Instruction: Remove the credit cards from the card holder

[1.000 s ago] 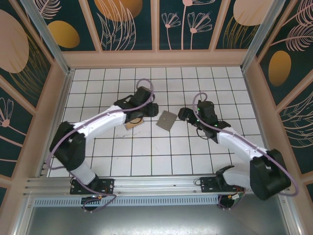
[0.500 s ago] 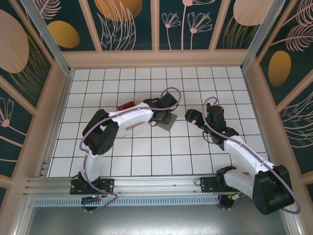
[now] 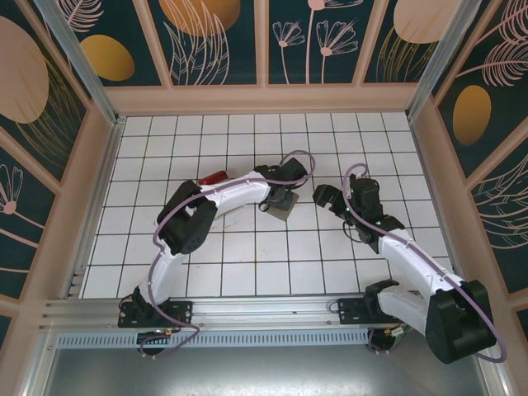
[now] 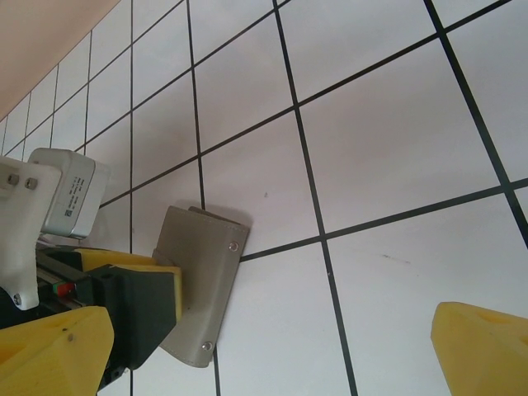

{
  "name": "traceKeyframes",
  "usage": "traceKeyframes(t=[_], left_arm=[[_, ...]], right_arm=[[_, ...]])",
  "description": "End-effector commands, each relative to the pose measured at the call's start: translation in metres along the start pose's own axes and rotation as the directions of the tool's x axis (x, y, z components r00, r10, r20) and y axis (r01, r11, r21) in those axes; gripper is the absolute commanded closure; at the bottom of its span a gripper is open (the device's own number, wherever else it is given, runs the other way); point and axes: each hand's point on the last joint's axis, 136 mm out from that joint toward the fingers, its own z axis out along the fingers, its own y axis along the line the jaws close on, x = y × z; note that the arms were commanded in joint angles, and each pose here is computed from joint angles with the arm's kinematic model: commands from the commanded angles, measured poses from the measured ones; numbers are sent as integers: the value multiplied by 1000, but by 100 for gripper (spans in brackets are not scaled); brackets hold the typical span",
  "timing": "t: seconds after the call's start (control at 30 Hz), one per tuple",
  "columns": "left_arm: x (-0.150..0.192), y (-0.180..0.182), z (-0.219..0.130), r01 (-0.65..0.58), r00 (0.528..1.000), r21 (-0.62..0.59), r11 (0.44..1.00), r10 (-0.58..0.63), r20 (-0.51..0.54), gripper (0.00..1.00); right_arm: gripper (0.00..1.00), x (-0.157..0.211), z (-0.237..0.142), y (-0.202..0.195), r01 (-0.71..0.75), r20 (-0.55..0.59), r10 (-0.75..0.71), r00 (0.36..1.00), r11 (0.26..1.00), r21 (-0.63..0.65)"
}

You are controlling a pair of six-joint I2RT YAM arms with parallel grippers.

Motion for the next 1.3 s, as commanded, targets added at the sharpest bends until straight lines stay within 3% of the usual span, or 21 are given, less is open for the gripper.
traceKeyframes(t=[0.0, 0.13, 0.3, 0.5, 0.6, 0.7, 0.83, 1.17, 1.27], left_arm=[[12, 6, 13, -46, 997, -43, 998, 43, -56, 63], [19, 9, 19, -64, 995, -62, 996, 59, -85, 67], [18, 10, 13, -58, 996, -61, 996, 54, -73, 100], [7, 4, -4, -8, 999, -17, 1000, 7, -37, 100], [2, -8, -17, 49, 999, 73, 996, -48, -14, 100], [1, -21, -29, 107, 994, 167, 980, -107, -12, 100], [8, -28, -38, 162, 987, 239, 957, -160, -27, 100], [13, -29, -50, 225, 973, 294, 929, -228, -24, 100], [14, -29, -52, 236, 970, 305, 923, -242, -20, 100]], right_arm=[[1, 3, -2, -2, 3, -8, -3, 1000, 1000, -4], [1, 3, -1, -1, 3, -15, -3, 1000, 1000, -13], [1, 5, 2, 4, 1, -36, -2, 999, 999, -34], [6, 13, 10, 18, -27, -101, 15, 995, 993, -112], [19, 22, 19, 29, -65, -162, 38, 986, 984, -165], [43, 32, 30, 39, -107, -235, 55, 970, 971, -215], [45, 48, 46, 53, -143, -328, 52, 943, 955, -260], [46, 74, 79, 53, -179, -440, 63, 896, 957, -227], [56, 78, 85, 55, -177, -460, 54, 886, 957, -228]])
